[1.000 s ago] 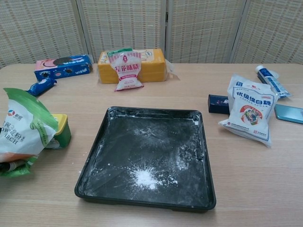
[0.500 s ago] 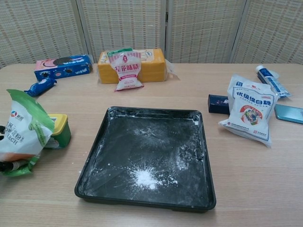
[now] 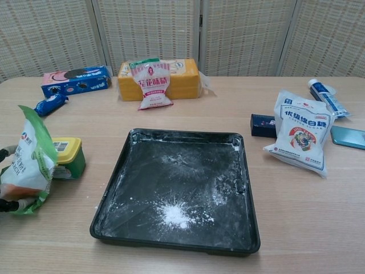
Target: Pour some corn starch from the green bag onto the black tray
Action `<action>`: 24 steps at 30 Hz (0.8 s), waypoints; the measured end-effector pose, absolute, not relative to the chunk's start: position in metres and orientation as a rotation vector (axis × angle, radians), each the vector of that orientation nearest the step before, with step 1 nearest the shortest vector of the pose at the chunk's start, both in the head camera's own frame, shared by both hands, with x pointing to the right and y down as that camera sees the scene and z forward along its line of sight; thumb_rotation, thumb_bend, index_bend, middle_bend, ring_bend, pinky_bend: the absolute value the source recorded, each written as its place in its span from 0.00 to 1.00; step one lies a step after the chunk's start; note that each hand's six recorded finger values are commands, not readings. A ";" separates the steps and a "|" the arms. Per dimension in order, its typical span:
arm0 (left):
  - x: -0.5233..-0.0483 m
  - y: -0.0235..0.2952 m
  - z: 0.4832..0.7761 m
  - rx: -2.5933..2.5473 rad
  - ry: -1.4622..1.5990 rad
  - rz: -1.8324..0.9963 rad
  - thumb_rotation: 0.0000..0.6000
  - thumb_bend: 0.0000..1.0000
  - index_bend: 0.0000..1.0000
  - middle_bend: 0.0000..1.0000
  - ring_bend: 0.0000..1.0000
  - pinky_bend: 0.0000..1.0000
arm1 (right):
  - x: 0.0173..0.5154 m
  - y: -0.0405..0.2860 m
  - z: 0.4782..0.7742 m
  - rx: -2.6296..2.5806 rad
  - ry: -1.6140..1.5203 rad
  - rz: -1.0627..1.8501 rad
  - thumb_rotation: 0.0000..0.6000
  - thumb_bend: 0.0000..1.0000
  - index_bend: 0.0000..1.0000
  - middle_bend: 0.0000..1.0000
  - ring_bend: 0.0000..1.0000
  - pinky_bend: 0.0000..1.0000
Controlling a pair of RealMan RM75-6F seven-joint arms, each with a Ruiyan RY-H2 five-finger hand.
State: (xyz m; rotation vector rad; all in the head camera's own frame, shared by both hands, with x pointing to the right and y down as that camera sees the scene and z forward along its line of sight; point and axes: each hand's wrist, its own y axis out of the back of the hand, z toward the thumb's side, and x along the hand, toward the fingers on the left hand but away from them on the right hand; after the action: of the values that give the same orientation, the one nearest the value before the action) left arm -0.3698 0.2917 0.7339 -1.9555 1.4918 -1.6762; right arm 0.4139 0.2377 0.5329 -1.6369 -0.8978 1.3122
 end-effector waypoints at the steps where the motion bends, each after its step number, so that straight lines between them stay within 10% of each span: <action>1: -0.369 0.291 0.732 -1.968 1.495 -1.668 1.00 0.19 0.00 0.00 0.99 1.00 | 0.414 0.238 0.533 -1.637 -0.899 1.311 1.00 0.21 0.00 0.00 0.00 0.00; 24: -0.392 0.268 0.622 -2.015 1.344 -1.415 1.00 0.19 0.00 0.00 0.87 1.00 | 0.417 0.238 0.529 -1.631 -0.915 1.308 1.00 0.21 0.00 0.00 0.00 0.00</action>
State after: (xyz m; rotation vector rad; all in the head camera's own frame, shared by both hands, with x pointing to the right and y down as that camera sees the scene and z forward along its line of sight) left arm -0.3925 0.2680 0.6224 -2.0153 1.3444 -1.4149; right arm 0.4174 0.2379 0.5288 -1.6315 -0.9146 1.3082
